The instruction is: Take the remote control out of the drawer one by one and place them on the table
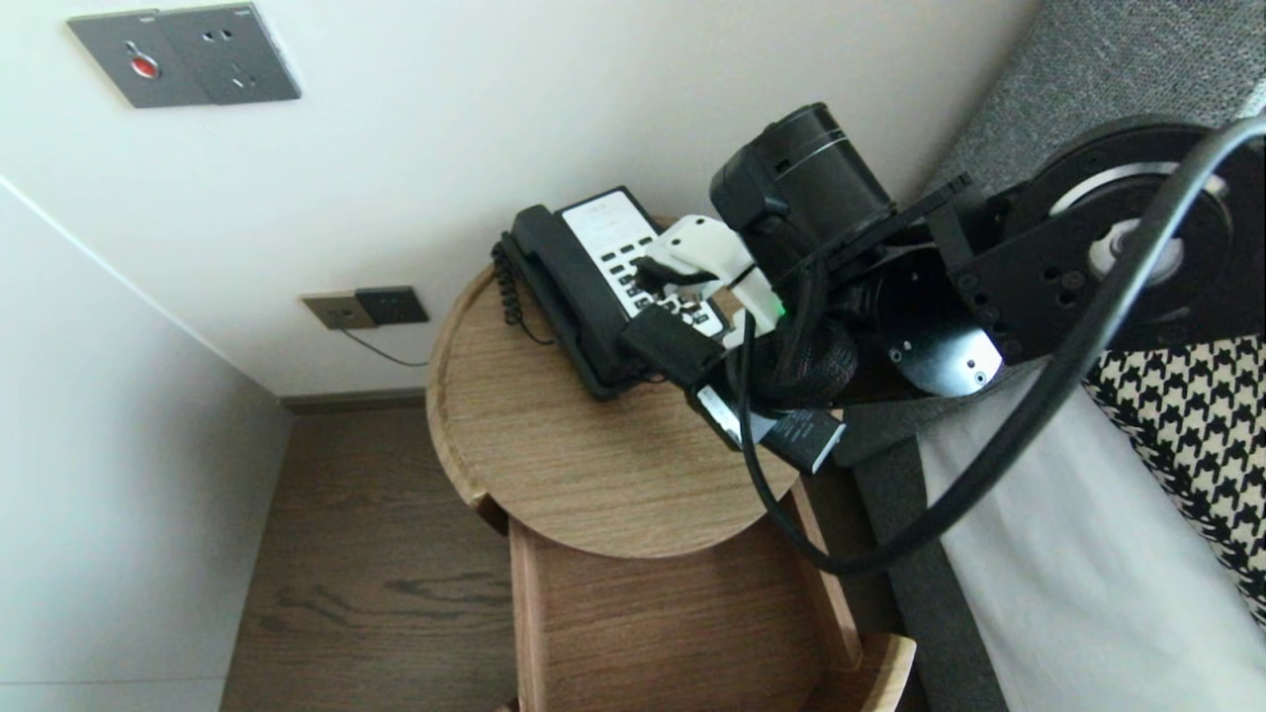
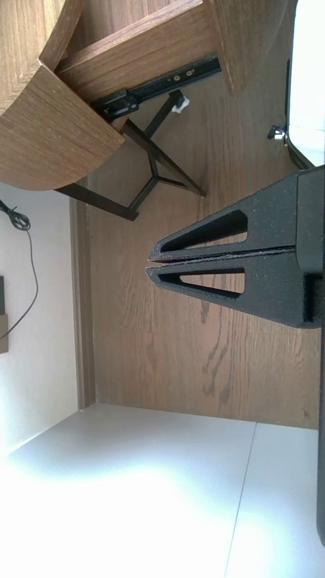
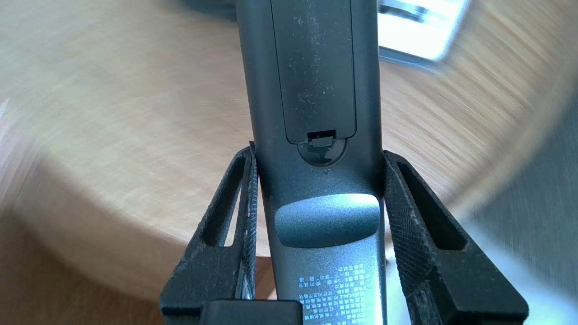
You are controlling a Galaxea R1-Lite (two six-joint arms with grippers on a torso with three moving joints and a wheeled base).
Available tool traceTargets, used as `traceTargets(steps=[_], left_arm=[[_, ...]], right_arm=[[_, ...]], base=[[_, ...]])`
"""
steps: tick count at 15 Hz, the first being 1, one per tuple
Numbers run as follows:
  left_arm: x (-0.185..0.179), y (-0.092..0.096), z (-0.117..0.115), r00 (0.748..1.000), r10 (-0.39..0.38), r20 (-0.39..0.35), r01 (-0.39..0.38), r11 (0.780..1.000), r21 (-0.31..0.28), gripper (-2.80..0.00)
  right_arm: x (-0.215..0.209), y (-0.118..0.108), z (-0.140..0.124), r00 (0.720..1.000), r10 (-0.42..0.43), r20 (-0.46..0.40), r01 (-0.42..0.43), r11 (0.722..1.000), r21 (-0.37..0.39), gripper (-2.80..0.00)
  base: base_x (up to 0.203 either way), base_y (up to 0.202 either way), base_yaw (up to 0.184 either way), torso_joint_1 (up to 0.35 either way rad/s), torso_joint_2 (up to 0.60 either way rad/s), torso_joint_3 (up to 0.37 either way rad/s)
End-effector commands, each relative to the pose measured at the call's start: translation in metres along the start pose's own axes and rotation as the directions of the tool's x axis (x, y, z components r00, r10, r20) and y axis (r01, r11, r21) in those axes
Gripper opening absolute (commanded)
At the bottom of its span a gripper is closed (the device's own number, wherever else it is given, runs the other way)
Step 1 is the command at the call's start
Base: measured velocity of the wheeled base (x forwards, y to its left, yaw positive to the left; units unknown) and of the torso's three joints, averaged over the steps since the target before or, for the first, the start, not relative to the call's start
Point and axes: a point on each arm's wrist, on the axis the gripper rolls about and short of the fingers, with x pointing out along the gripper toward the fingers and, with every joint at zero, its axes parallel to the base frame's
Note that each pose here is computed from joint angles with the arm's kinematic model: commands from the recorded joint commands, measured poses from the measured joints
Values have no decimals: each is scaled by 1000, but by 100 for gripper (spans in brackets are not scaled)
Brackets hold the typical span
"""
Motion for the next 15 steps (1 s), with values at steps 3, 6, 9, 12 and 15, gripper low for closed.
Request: traceTargets(steps=[3, 6, 9, 12, 15], left_arm=[[0, 0, 0, 1000, 0, 1, 0, 1000, 0, -280], [0, 0, 0, 1000, 1, 1, -1, 1000, 0, -280], [0, 0, 0, 1000, -1, 1, 1, 1000, 0, -280], [0, 0, 0, 1000, 1, 1, -1, 1000, 0, -280], [0, 0, 0, 1000, 1, 1, -1, 1000, 0, -280]], right_arm=[[14, -13, 5, 994, -55, -94, 74, 973, 218, -280], [22, -16, 0, 988, -64, -144, 113, 924, 365, -280], [23, -26, -2, 985, -83, -153, 146, 876, 460, -280], [17, -35, -3, 978, -127, -164, 193, 843, 503, -280], [15, -41, -4, 976, -140, -164, 206, 832, 515, -280]], base=[[0, 0, 0, 0, 0, 0], [0, 0, 0, 0, 0, 0], [0, 0, 0, 0, 0, 0], [0, 0, 0, 0, 0, 0], [0, 0, 0, 0, 0, 0]])
